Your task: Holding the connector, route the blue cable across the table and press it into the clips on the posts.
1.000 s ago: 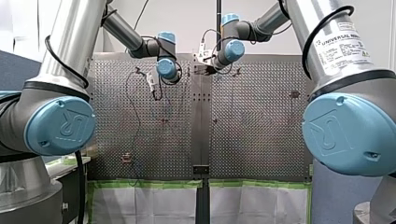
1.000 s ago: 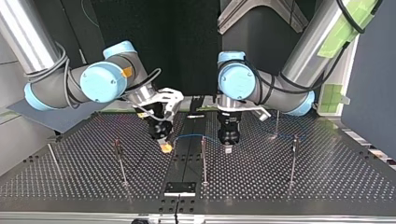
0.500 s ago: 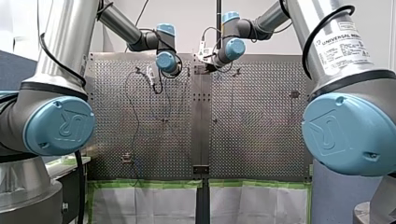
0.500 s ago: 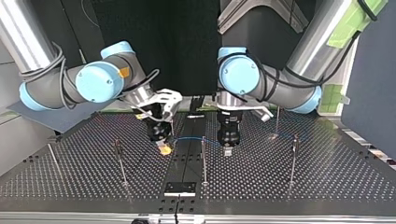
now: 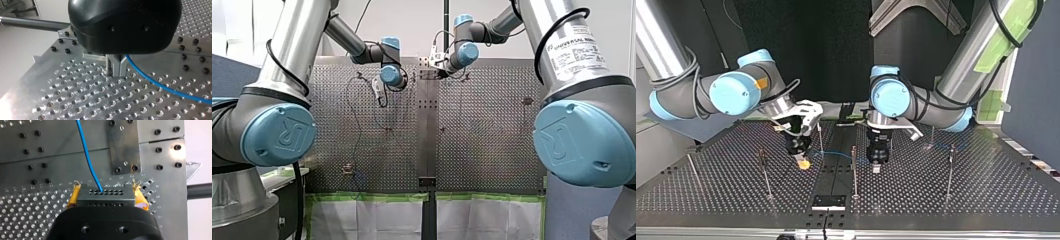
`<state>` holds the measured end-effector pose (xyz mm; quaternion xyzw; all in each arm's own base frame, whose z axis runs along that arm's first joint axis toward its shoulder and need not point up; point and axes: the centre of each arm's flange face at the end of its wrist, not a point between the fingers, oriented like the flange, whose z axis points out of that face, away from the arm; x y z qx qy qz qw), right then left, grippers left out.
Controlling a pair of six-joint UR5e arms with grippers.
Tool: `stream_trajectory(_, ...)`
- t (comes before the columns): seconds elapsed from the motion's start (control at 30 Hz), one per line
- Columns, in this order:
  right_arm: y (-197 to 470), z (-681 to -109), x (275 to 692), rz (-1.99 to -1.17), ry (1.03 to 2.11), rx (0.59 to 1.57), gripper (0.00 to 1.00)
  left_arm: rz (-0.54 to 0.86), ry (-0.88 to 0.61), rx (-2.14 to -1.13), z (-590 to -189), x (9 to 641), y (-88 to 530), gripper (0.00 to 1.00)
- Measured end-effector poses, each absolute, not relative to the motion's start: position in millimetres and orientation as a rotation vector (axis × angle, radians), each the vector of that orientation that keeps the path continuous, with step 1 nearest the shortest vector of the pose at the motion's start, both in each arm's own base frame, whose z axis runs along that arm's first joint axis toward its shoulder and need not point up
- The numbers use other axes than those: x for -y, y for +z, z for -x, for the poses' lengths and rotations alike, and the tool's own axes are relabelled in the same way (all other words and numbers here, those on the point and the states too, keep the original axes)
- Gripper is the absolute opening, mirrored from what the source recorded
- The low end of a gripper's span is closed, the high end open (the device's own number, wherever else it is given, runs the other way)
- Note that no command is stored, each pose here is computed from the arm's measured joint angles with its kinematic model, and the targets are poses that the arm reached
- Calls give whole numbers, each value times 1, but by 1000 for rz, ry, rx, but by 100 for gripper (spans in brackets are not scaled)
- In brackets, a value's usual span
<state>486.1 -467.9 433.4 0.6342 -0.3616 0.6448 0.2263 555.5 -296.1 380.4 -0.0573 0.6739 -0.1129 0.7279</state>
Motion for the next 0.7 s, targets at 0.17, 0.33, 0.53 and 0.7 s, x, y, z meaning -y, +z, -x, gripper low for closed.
stream_trajectory(0.17, 435, -480, 475, -1735, 1773, 1003, 0, 137, -250, -1462, -569, 290, 391, 0)
stream_trajectory(0.33, 438, -474, 482, -1719, 1769, 1009, 0, 143, -246, -1469, -572, 286, 394, 0)
stream_trajectory(0.53, 439, -465, 491, -1703, 1757, 1024, 0, 144, -242, -1490, -568, 288, 392, 50)
stream_trajectory(0.7, 438, -459, 497, -1695, 1748, 1033, 0, 153, -222, -1520, -563, 290, 390, 98)
